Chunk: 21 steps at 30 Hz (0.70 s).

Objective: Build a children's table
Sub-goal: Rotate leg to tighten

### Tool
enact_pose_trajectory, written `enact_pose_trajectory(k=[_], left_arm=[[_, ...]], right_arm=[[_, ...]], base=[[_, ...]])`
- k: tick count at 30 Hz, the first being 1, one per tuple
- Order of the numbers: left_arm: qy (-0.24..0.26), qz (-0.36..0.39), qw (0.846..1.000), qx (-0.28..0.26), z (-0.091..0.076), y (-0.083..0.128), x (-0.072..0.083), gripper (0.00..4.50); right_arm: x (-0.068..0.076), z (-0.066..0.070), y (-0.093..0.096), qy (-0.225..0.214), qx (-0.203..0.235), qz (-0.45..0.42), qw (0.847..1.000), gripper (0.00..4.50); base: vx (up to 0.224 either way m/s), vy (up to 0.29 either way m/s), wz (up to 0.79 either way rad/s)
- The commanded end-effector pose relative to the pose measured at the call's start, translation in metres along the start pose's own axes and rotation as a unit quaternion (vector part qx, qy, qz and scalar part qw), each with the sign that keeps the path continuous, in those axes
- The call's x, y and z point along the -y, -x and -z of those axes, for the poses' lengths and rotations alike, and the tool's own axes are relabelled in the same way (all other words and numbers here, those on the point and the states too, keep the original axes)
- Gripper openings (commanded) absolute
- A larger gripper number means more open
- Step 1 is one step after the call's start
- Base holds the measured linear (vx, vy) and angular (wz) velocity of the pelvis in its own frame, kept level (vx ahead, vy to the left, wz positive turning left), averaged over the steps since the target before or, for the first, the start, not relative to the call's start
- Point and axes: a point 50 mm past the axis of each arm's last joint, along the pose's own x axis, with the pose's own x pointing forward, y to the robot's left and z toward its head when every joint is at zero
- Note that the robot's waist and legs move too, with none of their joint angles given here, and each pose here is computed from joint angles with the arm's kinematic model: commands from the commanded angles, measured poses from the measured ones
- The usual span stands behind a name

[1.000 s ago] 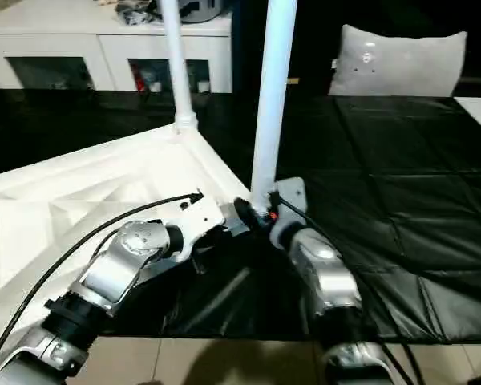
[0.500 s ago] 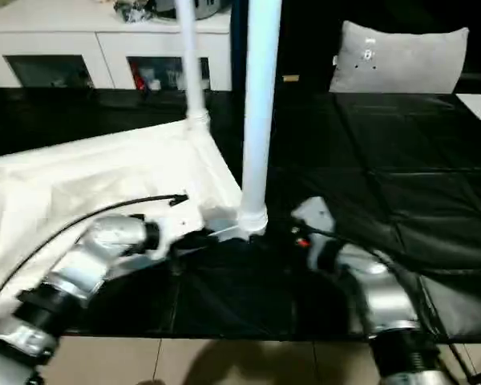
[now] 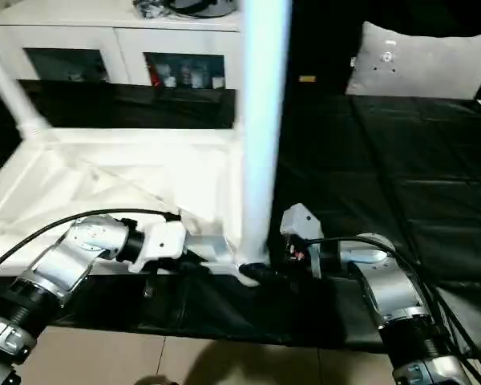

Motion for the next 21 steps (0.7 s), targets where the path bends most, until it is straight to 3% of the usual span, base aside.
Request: enact_pose_trajectory(k=[1, 13, 21], left_arm=[[-0.033, 0.048, 0.998, -0.011, -0.005, -0.007, 0.005, 0.0], [-0.035, 0.064, 0.997, -0.014, -0.002, -0.005, 0.006, 0.0], [-0.01, 0.044, 0.999, -0.01, 0.002, -0.005, 0.006, 0.0]], right_arm=[[0.002, -0.005, -0.001, 0.007, 0.005, -0.012, 1.0, 4.16], [-0.004, -0.001, -0.005, -0.014, 0.006, -0.038, 0.999, 3.03], [-0.011, 0.001, -0.01, -0.031, 0.019, -0.046, 0.998, 2.77]], base=[[0.0, 0.0, 0.0], [0.0, 0.0, 0.0], [0.0, 0.0, 0.0]])
